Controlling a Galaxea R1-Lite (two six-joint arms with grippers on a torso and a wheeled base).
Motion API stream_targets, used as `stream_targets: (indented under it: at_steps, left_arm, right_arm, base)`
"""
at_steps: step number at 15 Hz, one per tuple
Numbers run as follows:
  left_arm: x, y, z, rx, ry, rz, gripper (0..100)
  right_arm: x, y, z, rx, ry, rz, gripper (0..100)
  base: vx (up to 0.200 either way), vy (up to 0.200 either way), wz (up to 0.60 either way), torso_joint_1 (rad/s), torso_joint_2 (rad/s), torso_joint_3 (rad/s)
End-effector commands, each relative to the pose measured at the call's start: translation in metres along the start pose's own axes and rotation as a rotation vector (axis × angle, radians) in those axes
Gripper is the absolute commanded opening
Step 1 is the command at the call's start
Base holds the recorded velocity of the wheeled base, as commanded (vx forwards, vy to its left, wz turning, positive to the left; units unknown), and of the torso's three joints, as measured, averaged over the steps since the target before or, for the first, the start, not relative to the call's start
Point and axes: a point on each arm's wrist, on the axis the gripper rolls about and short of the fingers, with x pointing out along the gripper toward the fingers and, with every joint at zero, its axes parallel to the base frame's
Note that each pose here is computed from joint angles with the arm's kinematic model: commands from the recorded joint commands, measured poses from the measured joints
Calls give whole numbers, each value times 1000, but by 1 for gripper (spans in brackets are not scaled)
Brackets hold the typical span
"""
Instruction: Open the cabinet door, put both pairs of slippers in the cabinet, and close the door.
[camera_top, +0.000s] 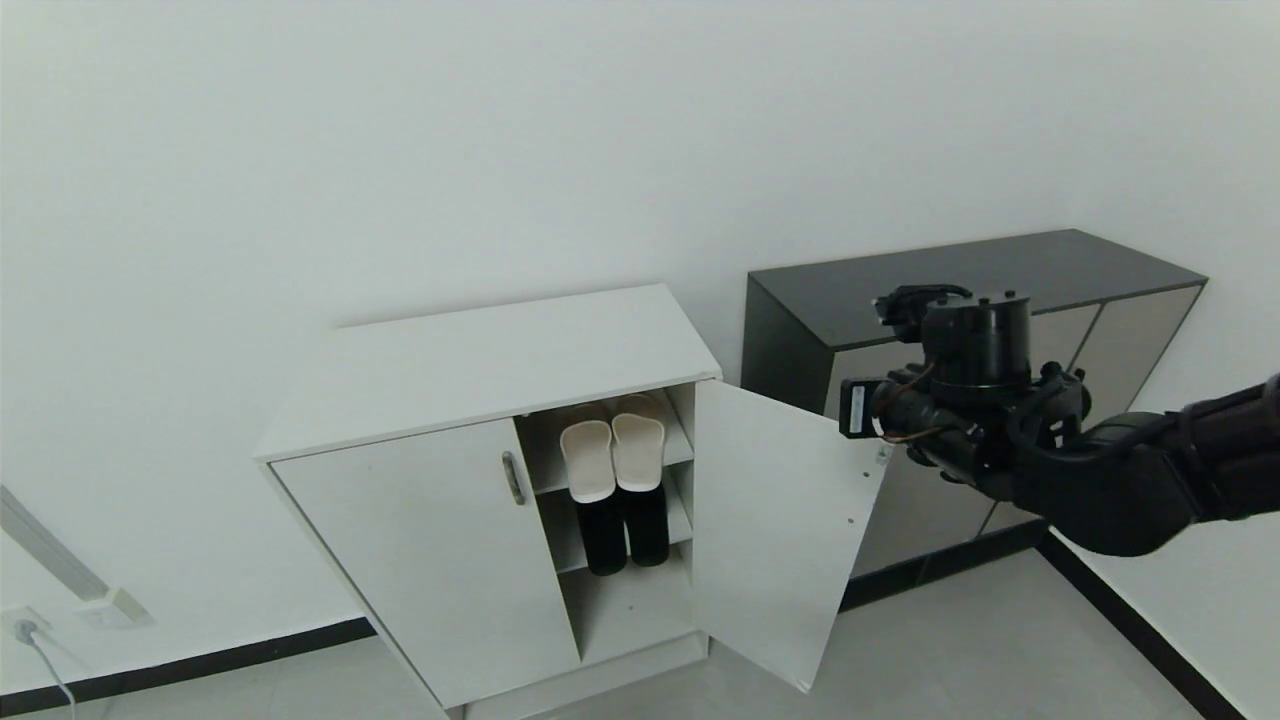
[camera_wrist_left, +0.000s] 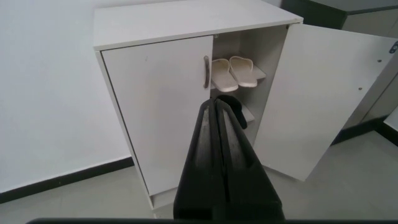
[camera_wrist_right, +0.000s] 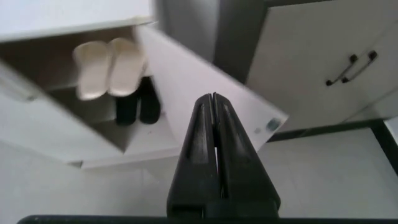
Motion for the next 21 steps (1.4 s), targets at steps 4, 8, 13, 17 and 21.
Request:
stream_targets:
  at_steps: [4, 8, 13, 17, 21]
  left_arm:
    - [0, 0, 0, -1, 1, 0, 0]
    - [0, 0, 0, -1, 1, 0, 0]
    - [0, 0, 0, -1, 1, -1, 0]
    - [0, 0, 0, -1, 1, -1, 0]
    - [0, 0, 0, -1, 1, -1, 0]
  right_arm:
    - [68, -27, -12, 27, 40, -77, 0]
    - [84, -34, -17, 52, 73, -74, 0]
    - [106, -44, -31, 76, 97, -103, 0]
    - [119, -53, -41, 80, 116, -122, 0]
    - [122, -54, -44, 85, 120, -126, 0]
  base:
    - [0, 0, 0, 0, 0, 0]
    - [0, 0, 0, 0, 0, 0]
    - [0, 0, 0, 0, 0, 0]
    - [0, 0, 0, 0, 0, 0]
    - [0, 0, 0, 0, 0, 0]
